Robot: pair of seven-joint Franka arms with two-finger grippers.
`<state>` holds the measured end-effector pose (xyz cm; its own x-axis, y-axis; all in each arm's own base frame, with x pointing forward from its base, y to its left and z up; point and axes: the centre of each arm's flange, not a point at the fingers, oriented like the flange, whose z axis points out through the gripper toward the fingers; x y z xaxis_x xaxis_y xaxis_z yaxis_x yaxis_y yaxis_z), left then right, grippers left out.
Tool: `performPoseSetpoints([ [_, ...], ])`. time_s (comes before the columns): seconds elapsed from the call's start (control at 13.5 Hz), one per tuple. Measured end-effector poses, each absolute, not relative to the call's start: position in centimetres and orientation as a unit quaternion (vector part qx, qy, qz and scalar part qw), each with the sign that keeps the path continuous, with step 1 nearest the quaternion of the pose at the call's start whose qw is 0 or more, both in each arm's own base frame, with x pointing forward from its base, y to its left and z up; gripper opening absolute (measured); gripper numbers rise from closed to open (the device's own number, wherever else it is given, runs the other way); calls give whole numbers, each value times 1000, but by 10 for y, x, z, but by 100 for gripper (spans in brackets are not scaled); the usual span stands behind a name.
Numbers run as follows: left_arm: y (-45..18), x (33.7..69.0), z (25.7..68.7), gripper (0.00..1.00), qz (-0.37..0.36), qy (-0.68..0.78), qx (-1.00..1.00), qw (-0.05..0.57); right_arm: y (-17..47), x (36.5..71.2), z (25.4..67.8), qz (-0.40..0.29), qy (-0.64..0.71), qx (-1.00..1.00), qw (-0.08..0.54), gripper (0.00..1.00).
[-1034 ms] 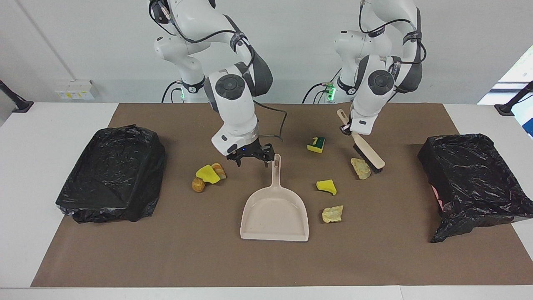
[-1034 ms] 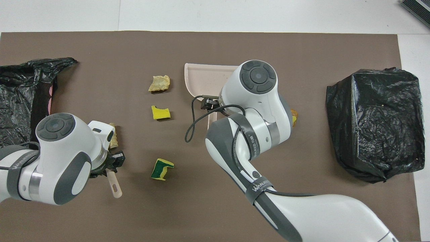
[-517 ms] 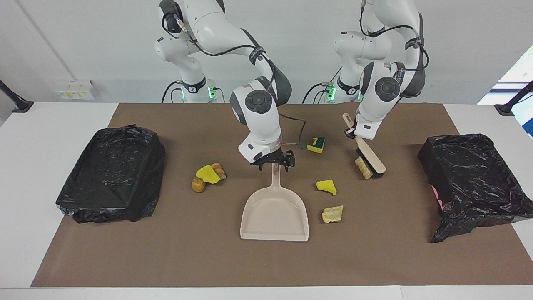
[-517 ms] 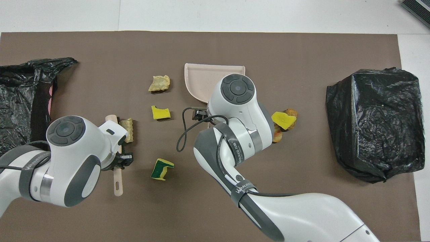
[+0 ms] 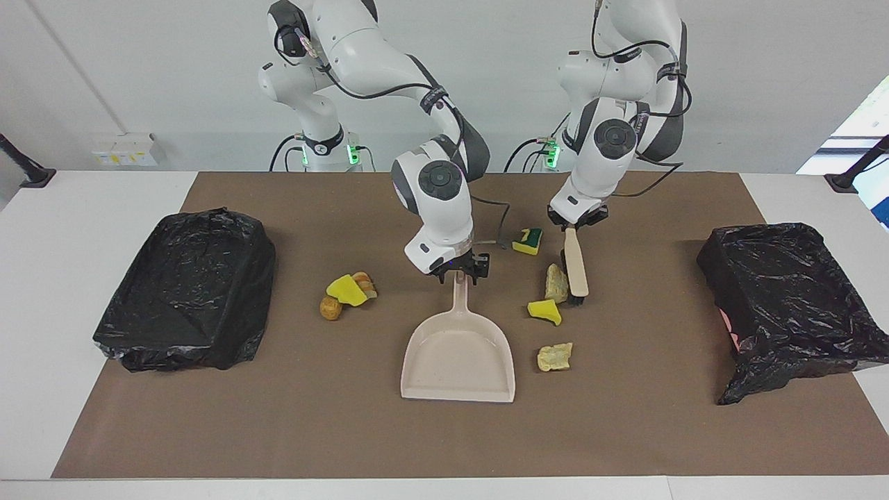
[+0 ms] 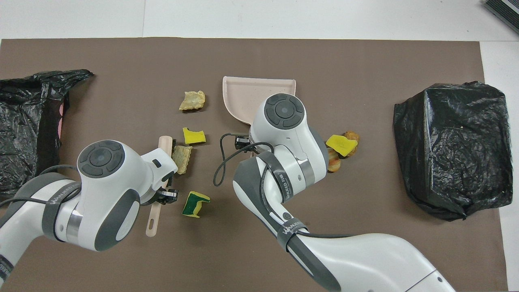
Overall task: Sweep and dump trash in bin
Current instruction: 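Lift the brush with the left gripper while the right gripper grasps the dustpan, then lower the dustpan beside the trash while the left gripper positions the brush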
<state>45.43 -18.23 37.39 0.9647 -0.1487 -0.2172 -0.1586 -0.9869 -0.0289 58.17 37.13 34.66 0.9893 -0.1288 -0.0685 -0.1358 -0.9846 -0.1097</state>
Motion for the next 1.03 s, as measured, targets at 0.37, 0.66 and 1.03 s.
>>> performPoseSetpoints([
  [0.37,-159,499,407,26,88,133,-987,21,383,576,348,26,27,-997,62,32],
  [0.66,-148,548,406,26,74,199,-977,35,377,581,368,2,-54,-996,65,32],
  [1.03,-120,628,390,26,33,272,-961,37,281,597,442,20,-218,-974,57,32],
])
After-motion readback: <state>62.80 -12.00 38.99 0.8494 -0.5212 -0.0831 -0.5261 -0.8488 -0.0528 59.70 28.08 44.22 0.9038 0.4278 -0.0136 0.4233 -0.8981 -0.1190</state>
